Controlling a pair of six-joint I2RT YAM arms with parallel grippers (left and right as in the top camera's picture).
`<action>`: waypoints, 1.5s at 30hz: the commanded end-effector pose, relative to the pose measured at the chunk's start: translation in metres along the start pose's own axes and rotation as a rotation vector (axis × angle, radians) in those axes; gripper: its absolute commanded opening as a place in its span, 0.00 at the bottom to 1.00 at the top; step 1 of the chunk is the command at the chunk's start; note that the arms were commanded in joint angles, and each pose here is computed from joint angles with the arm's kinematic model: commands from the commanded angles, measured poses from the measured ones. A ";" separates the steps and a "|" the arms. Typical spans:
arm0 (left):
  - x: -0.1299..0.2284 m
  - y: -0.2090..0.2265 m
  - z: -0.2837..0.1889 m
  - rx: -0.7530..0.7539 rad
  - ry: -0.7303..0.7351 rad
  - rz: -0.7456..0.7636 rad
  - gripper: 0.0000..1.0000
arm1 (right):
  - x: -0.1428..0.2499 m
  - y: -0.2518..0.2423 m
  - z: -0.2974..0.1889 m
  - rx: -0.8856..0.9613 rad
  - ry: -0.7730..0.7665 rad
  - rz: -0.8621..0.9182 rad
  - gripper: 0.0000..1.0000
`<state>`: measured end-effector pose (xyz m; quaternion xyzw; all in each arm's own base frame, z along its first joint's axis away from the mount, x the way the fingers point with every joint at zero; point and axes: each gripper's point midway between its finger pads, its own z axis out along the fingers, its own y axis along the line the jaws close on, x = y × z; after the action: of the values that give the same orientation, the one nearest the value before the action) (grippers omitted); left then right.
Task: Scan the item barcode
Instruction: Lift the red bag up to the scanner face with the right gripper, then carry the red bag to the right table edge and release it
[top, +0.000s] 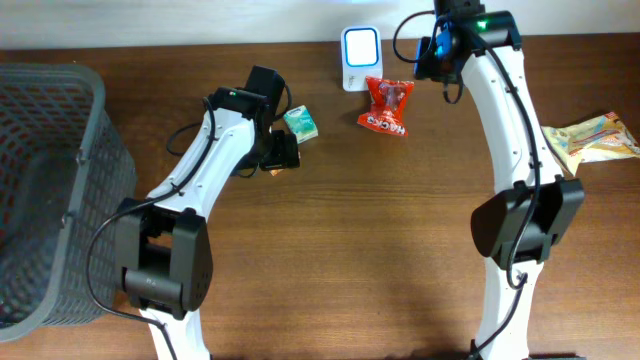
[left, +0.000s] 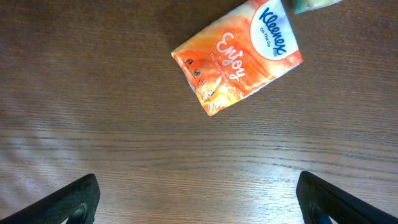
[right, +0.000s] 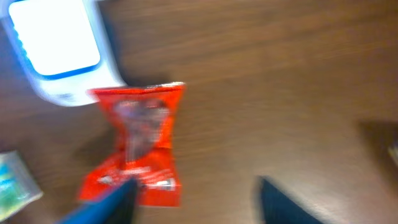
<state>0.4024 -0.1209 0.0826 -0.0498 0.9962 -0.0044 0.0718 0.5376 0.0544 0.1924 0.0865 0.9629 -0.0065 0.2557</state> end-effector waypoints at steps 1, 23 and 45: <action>-0.002 -0.001 -0.010 0.005 -0.026 -0.005 0.99 | 0.022 0.048 0.035 -0.169 0.091 -0.024 0.84; -0.002 -0.001 -0.010 0.005 -0.027 -0.006 0.99 | 0.033 -0.228 0.025 0.267 0.184 0.450 0.04; -0.025 -0.023 -0.005 0.036 -0.135 0.019 0.99 | 0.056 -0.181 -0.058 -0.282 0.296 0.679 0.98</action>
<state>0.4181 -0.1389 0.0858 -0.0368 0.9929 -0.0207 0.1111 0.4118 -0.1644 0.2072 0.4099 0.8873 0.1691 0.1270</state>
